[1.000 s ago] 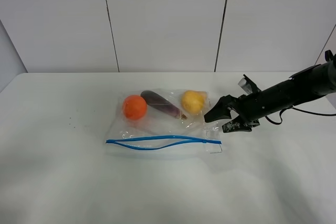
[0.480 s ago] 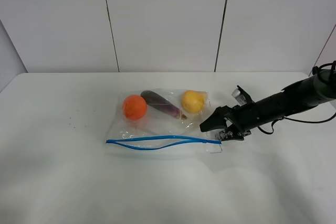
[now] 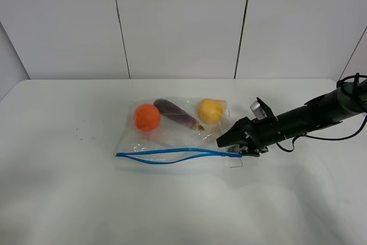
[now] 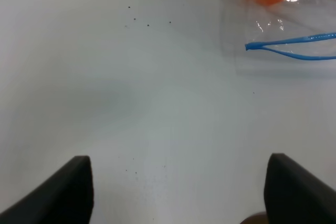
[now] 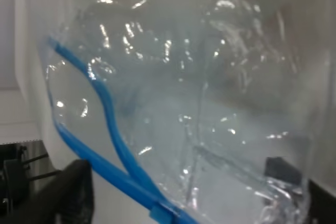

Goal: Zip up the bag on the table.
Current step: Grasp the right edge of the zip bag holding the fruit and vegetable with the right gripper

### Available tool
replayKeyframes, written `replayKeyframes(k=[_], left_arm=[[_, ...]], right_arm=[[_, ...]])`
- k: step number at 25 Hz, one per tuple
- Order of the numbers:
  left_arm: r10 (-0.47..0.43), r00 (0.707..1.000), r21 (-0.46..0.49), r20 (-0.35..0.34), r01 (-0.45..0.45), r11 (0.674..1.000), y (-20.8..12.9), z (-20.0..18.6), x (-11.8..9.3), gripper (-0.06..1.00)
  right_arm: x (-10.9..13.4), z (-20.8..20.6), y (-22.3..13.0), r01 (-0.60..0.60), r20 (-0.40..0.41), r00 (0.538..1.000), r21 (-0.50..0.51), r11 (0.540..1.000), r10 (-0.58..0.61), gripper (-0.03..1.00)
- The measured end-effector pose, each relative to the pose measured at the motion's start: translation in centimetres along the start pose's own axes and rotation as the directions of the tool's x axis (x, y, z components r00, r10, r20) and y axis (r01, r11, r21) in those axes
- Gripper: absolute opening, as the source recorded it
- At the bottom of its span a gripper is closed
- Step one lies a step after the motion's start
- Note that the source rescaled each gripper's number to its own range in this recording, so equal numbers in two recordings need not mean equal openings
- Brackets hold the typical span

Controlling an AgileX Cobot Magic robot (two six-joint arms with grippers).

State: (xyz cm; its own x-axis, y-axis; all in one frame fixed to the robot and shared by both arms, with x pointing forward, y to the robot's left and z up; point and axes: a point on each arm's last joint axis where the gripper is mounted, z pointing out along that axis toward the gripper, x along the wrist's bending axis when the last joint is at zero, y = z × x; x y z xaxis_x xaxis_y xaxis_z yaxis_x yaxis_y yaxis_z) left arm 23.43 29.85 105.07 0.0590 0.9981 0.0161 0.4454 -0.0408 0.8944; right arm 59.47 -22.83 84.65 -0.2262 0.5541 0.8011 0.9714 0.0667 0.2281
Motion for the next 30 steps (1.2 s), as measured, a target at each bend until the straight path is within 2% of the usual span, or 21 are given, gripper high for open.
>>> replayKeyframes(k=[3, 6, 18, 30], left_arm=[[0.000, 1.000, 0.000, 0.000, 0.000, 1.000, 0.00, 0.00, 0.00, 1.00], [0.000, 1.000, 0.000, 0.000, 0.000, 1.000, 0.00, 0.00, 0.00, 1.00], [0.000, 1.000, 0.000, 0.000, 0.000, 1.000, 0.00, 0.00, 0.00, 1.00], [0.000, 1.000, 0.000, 0.000, 0.000, 1.000, 0.00, 0.00, 0.00, 1.00]], right_arm=[[0.00, 0.00, 0.00, 0.000, 0.000, 1.000, 0.000, 1.000, 0.000, 0.62], [0.00, 0.00, 0.00, 0.000, 0.000, 1.000, 0.000, 1.000, 0.000, 0.60], [0.03, 0.00, 0.14, -0.009, -0.004, 1.000, -0.015, 1.000, 0.009, 0.59], [-0.27, -0.01, 0.29, -0.012, 0.029, 1.000, -0.032, 0.999, 0.013, 0.59]])
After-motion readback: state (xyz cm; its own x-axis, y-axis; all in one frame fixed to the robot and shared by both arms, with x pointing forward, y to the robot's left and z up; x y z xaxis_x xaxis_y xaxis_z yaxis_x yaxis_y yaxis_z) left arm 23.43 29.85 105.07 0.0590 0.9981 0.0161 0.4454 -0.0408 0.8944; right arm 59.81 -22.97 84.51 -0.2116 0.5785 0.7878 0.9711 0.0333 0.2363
